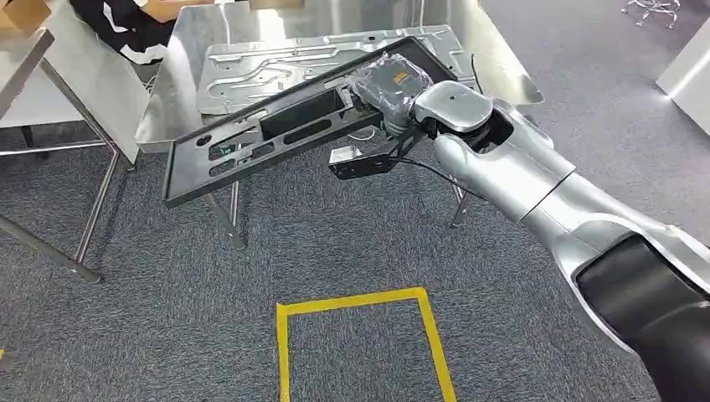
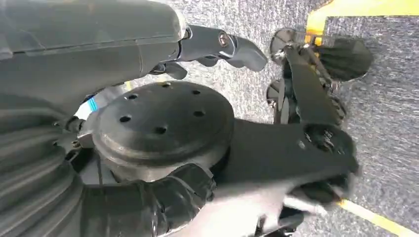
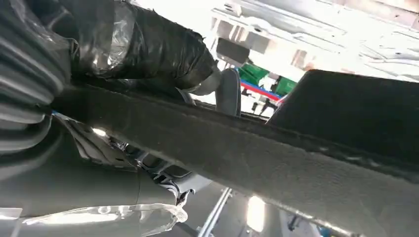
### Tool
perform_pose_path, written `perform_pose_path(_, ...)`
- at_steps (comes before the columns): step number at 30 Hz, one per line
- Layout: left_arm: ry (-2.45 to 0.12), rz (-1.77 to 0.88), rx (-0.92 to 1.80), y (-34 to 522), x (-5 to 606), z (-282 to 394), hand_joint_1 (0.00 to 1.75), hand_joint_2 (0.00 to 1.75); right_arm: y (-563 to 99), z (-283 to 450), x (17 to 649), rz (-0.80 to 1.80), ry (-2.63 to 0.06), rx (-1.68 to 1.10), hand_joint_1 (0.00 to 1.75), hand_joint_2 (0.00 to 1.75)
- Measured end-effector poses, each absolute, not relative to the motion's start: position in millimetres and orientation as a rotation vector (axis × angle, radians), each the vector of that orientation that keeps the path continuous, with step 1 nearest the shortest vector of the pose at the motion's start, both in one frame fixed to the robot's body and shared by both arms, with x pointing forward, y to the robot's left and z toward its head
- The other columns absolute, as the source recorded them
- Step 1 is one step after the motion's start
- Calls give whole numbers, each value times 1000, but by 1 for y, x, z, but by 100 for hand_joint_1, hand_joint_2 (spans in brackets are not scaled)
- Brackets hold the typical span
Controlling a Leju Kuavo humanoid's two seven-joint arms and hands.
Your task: Take the parts from the cabinet and place them on the table.
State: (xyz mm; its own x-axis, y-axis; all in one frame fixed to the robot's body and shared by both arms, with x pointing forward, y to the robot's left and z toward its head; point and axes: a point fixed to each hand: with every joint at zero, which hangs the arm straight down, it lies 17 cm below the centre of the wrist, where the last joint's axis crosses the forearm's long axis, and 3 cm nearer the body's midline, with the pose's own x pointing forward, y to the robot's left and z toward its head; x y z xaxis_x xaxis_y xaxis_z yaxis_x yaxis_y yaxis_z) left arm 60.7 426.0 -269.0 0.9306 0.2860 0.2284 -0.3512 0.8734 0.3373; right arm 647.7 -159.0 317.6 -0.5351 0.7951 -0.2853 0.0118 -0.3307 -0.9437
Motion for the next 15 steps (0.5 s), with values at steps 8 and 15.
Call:
perform_pose_path(8, -173, 335, 396, 430, 61, -268, 0, 175, -169, 321, 650, 1909, -1360, -1077, 175, 175)
perform_pose_path(15, -173, 334, 398, 431, 61, -268, 0, 175, -177, 309, 649, 1917, -1330, -1065, 175, 175)
